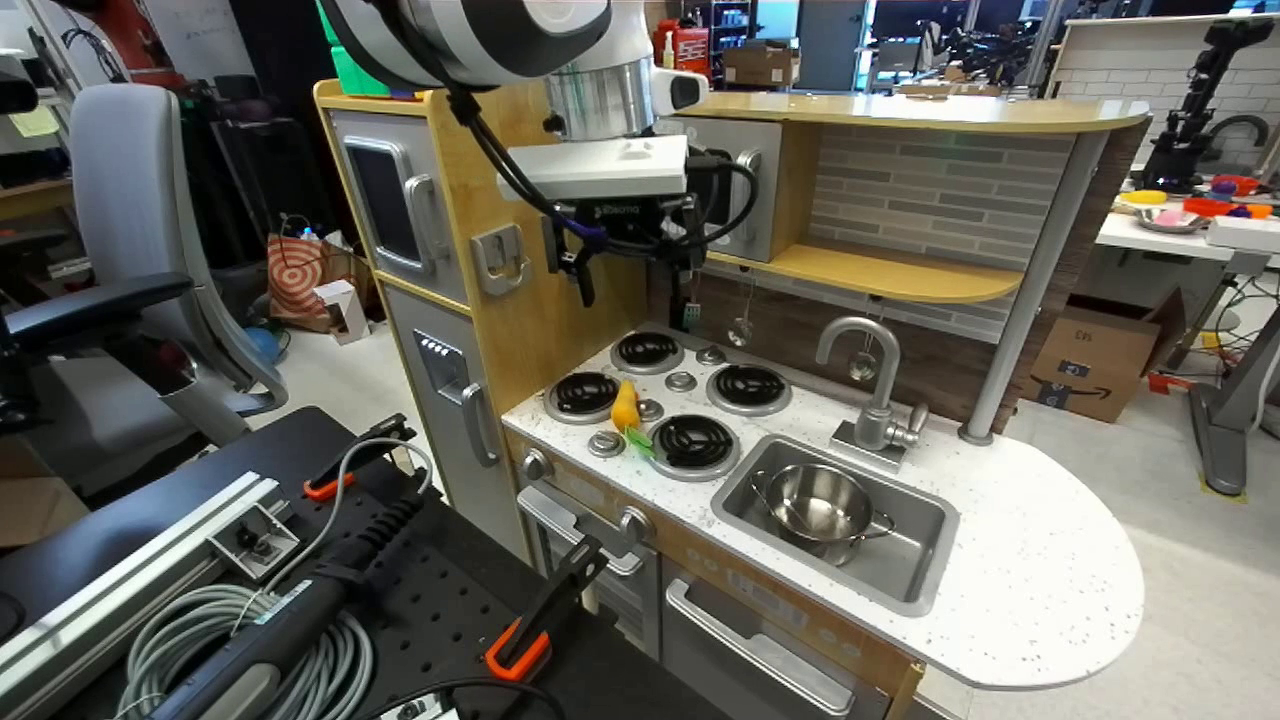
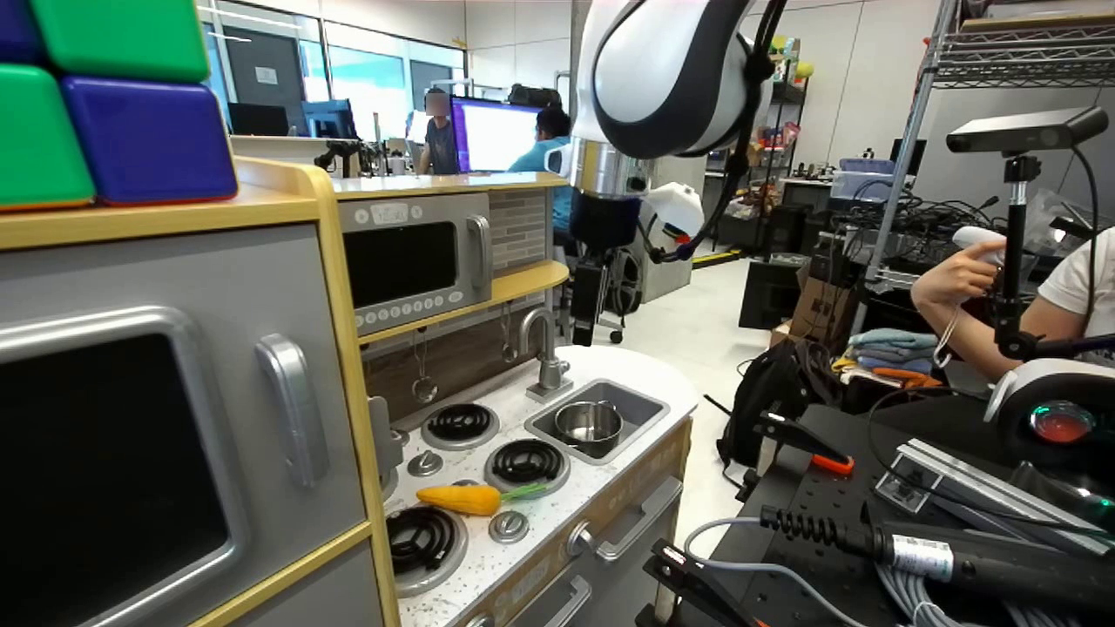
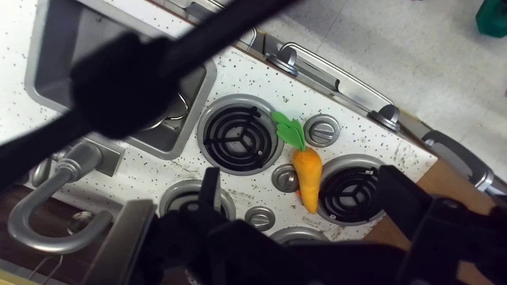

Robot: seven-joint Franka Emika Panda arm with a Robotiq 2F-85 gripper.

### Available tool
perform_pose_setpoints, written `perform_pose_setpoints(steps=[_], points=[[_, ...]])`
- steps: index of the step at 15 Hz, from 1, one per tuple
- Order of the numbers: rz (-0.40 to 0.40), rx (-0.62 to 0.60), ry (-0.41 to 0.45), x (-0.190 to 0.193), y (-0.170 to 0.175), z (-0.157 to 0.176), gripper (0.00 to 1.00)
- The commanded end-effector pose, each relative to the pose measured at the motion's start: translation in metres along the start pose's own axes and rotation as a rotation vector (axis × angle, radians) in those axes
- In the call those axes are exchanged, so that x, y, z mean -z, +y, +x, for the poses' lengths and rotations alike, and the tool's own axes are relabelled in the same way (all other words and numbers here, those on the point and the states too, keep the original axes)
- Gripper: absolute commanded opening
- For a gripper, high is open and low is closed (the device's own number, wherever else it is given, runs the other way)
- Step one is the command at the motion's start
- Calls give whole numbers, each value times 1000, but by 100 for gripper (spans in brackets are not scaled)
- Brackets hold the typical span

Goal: Remove the carrot plush toy from the stove and put it in the silver pot

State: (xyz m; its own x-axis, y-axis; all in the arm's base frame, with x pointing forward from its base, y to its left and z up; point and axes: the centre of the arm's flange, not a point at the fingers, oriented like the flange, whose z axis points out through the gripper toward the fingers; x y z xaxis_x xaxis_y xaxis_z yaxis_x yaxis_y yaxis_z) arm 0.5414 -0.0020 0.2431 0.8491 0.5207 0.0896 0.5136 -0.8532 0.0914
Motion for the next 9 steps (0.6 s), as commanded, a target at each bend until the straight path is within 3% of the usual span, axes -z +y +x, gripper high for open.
perform_pose_setpoints(steps=[1, 3, 6, 7, 8, 9], points=[[18, 201, 16, -13, 20, 5, 100], [23, 308, 8, -18, 25, 8, 100], [146, 412, -36, -22, 31, 17, 100], [204, 342, -101, -17, 25, 19, 100], [128, 350, -48, -23, 15, 4, 100], [162, 342, -75, -23, 15, 5, 100]])
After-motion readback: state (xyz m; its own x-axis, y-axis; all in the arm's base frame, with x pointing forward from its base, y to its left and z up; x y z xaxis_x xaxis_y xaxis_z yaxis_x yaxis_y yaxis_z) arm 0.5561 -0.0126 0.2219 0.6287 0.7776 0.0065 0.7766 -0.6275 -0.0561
